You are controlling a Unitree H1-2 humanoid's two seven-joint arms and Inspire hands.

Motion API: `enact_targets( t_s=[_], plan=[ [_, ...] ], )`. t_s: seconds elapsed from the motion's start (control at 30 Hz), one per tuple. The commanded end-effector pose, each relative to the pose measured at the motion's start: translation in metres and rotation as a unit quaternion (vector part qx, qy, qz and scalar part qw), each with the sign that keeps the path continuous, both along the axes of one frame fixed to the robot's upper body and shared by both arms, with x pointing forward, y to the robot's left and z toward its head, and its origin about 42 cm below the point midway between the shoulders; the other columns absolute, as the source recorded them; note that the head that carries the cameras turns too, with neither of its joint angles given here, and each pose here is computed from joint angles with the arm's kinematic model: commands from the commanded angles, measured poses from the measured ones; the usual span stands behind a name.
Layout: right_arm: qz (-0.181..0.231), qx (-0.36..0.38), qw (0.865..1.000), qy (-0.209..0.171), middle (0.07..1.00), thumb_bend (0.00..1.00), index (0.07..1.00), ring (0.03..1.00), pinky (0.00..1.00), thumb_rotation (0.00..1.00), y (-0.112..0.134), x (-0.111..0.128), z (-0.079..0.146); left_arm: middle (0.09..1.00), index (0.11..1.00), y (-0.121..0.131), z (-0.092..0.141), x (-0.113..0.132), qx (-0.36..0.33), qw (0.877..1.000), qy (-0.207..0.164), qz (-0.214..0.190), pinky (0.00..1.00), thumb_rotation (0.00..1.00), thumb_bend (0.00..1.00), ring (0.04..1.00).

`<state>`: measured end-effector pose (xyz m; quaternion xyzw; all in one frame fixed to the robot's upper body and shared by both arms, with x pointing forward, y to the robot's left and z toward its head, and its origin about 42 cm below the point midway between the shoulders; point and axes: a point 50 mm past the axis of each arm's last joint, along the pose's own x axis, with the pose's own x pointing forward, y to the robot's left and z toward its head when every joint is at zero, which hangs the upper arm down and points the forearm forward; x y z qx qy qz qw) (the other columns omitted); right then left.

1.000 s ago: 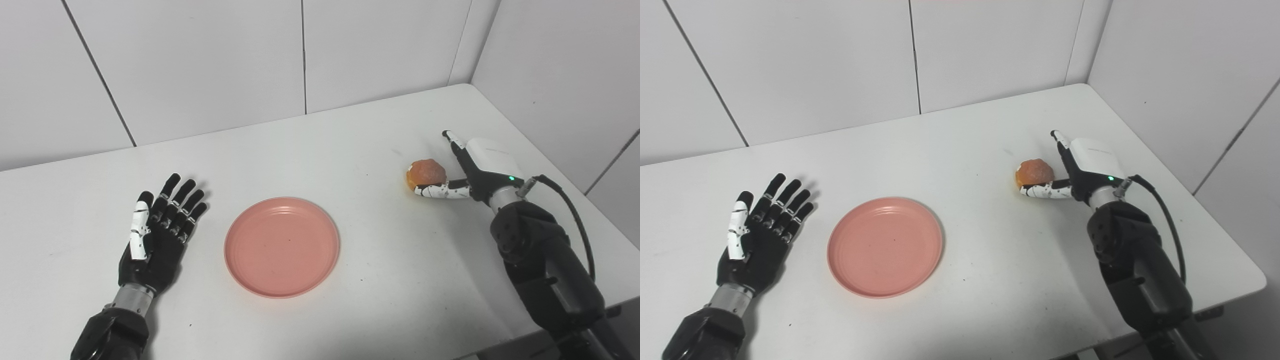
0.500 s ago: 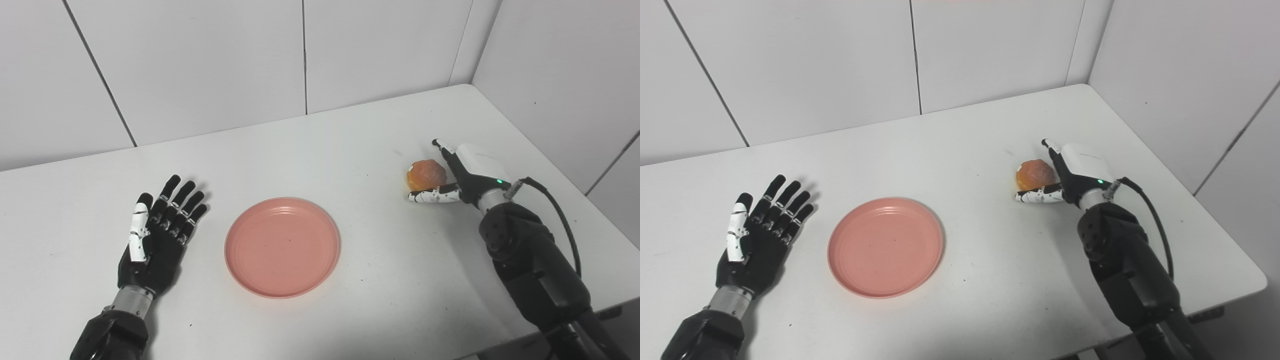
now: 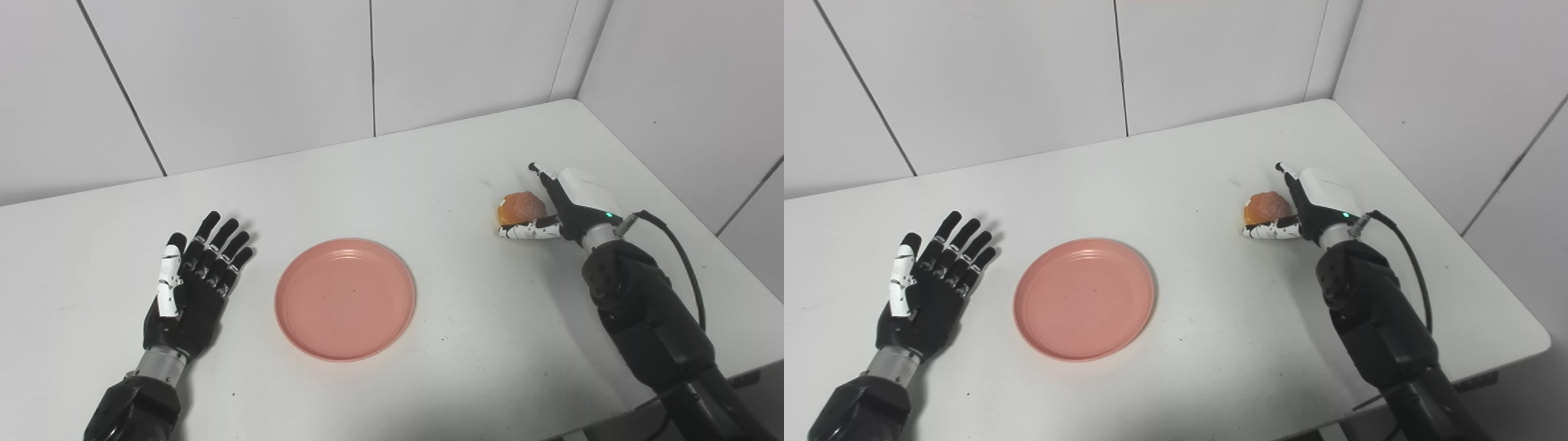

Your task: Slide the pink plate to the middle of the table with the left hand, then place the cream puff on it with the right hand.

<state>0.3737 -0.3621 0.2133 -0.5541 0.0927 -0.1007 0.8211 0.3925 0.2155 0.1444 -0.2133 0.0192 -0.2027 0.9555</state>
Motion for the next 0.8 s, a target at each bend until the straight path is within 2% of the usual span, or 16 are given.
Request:
enact_targets(
  t_s=[0.0, 0.1, 0.13, 0.23, 0.27, 0.3, 0.37, 0.77],
  plan=[
    [0.004, 0.000, 1.000, -0.016, 0.734, 0.84, 0.837, 0.644, 0.52, 0.40, -0.003, 0.007, 0.009, 0.936, 0.941, 0.006, -0.027, -0.012, 0.016, 0.997, 0.069, 0.011, 0.95, 1.00, 0.42, 0.926],
    [0.009, 0.001, 1.000, -0.016, 0.623, 0.76, 0.669, 0.556, 0.46, 0.24, -0.005, 0.008, 0.006, 0.935, 0.938, 0.006, -0.027, -0.012, 0.016, 0.997, 0.069, 0.012, 0.95, 1.00, 0.42, 0.926],
    [0.010, 0.000, 1.000, -0.017, 0.569, 0.64, 0.573, 0.508, 0.42, 0.18, -0.006, 0.008, 0.005, 0.932, 0.935, 0.005, -0.027, -0.012, 0.017, 0.997, 0.069, 0.012, 0.94, 1.00, 0.42, 0.923],
    [0.009, -0.003, 1.000, -0.017, 0.520, 0.54, 0.503, 0.455, 0.38, 0.14, -0.007, 0.008, 0.003, 0.932, 0.934, 0.005, -0.026, -0.012, 0.018, 0.997, 0.069, 0.012, 0.94, 1.00, 0.42, 0.923],
    [0.008, -0.001, 1.000, -0.017, 0.504, 0.53, 0.495, 0.438, 0.36, 0.14, -0.008, 0.008, 0.003, 0.932, 0.935, 0.005, -0.026, -0.012, 0.017, 0.997, 0.069, 0.011, 0.94, 1.00, 0.42, 0.924],
    [0.007, 0.001, 1.000, -0.017, 0.466, 0.52, 0.515, 0.430, 0.35, 0.06, -0.008, 0.008, 0.003, 0.934, 0.938, 0.005, -0.027, -0.012, 0.015, 0.997, 0.070, 0.011, 0.95, 1.00, 0.42, 0.926],
    [0.007, 0.004, 1.000, -0.017, 0.449, 0.52, 0.523, 0.435, 0.35, 0.01, -0.010, 0.008, 0.003, 0.936, 0.943, 0.005, -0.027, -0.012, 0.014, 0.997, 0.069, 0.009, 0.96, 1.00, 0.42, 0.929],
    [0.011, 0.010, 0.999, -0.032, 0.456, 0.52, 0.522, 0.459, 0.38, 0.00, -0.016, 0.003, 0.010, 0.944, 0.953, 0.001, -0.027, -0.013, 0.014, 0.998, 0.067, 0.008, 0.96, 1.00, 0.44, 0.937]
  ],
)
